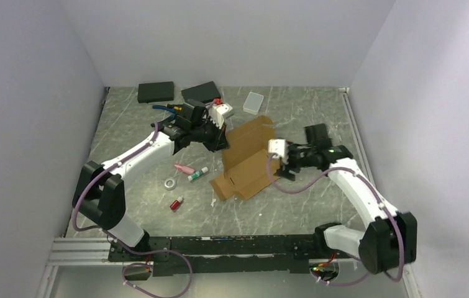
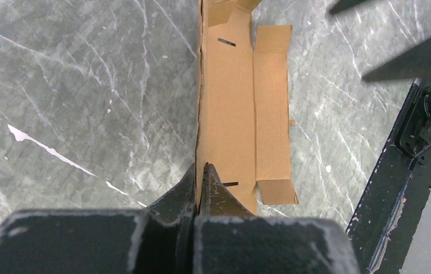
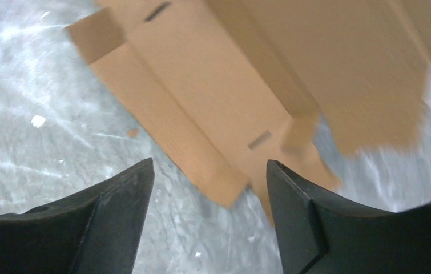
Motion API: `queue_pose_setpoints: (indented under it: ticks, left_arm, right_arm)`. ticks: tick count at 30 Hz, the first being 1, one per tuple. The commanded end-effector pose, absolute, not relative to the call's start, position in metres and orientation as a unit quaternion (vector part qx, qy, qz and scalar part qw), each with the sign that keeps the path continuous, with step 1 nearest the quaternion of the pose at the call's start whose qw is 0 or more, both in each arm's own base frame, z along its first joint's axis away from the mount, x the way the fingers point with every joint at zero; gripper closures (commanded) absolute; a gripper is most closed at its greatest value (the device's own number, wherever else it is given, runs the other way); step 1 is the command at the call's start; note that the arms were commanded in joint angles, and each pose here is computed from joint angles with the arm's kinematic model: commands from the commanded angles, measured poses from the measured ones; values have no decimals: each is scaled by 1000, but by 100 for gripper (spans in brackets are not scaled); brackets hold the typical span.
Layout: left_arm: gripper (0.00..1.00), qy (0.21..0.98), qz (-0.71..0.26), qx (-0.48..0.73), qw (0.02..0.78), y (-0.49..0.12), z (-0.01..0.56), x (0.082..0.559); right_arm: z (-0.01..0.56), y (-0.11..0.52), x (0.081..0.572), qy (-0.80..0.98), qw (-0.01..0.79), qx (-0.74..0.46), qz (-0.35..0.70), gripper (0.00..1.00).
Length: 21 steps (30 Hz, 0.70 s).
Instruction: Fold the paper box
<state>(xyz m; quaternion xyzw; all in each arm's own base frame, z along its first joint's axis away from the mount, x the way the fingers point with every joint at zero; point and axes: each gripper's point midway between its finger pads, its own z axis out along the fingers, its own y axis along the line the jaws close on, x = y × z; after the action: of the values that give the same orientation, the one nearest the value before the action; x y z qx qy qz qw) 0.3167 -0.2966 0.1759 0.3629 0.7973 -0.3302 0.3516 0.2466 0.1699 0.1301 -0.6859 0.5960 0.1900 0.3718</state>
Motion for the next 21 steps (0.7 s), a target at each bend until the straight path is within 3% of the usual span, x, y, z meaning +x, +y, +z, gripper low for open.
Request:
queue_pose_setpoints:
  ticks: [1, 6, 13, 18, 21]
  left_arm:
    - [100, 763, -335, 386, 396, -303, 199, 313]
    - [100, 752, -336, 396, 406, -310, 198, 307]
    - [100, 742, -335, 404, 417, -312, 204, 300]
    - [100, 741, -335, 404, 419, -312, 206, 298]
    - [100, 741, -335, 404, 418, -313, 205, 298]
  right_arm:
    - [170, 142, 272, 677, 464, -515, 249, 20]
    - [156, 88, 313, 775, 480, -279, 300, 17]
    - [112, 61, 345, 827, 446, -210, 271, 16]
    - [90, 59, 354, 850, 413, -195, 262, 24]
    - [85, 59, 359, 852, 411, -190, 262, 38]
